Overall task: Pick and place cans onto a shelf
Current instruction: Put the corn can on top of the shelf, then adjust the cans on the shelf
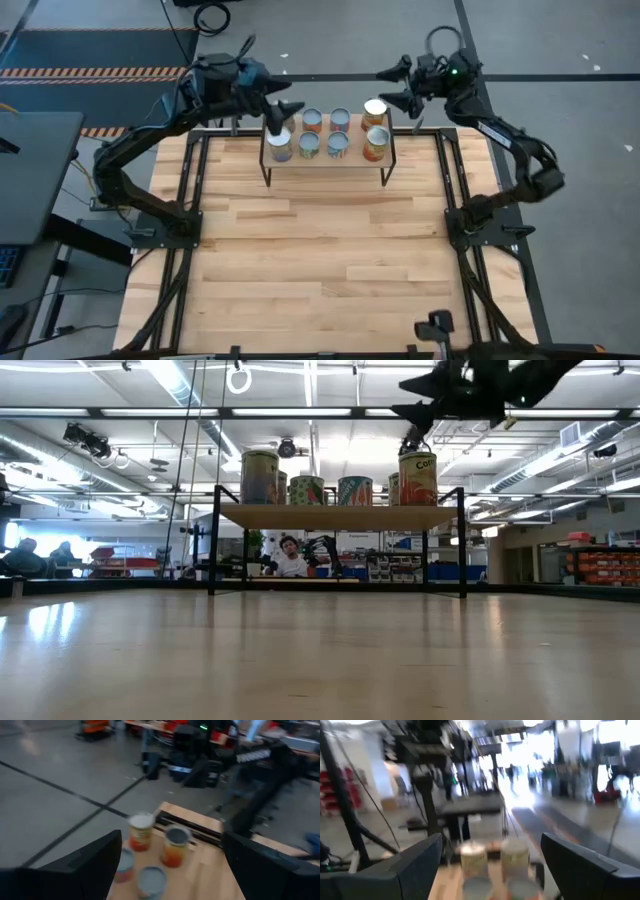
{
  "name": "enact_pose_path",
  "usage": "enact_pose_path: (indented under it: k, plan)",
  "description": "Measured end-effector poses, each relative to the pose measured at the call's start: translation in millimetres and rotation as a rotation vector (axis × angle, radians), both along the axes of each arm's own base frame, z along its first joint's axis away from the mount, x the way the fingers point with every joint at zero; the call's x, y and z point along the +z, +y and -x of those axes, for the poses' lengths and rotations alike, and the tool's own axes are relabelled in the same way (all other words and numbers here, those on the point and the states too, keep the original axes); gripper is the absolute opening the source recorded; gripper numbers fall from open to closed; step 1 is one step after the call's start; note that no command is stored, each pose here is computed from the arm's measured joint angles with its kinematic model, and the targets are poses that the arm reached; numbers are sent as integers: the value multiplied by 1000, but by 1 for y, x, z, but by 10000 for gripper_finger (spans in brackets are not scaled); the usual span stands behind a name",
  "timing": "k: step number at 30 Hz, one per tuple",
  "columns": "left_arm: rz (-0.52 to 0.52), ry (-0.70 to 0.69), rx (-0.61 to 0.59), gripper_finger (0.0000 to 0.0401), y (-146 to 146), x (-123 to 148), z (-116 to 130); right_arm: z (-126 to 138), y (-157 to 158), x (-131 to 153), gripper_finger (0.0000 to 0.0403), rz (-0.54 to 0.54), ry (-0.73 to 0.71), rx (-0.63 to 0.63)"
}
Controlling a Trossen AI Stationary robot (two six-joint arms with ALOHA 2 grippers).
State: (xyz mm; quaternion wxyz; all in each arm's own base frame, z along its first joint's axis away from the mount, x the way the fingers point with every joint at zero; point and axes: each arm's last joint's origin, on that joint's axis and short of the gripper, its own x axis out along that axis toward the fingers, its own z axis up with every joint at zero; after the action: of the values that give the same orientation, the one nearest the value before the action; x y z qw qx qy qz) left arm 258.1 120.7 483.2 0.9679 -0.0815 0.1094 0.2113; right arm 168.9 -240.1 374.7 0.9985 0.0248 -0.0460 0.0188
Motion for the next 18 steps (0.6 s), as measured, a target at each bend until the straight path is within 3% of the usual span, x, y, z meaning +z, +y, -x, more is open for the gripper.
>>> enact_pose_path:
  k: [4,9,18]
  plan:
    - [18,3,-64,348,-6,-2,-4,-25,25,1,347,-77,178,-82]
    - [-2,5,-70,348,-8,0,-3,-63,46,8,347,-7,466,-191]
    - [-15,20,-84,348,-11,-1,-3,-127,37,-27,347,-17,720,-131]
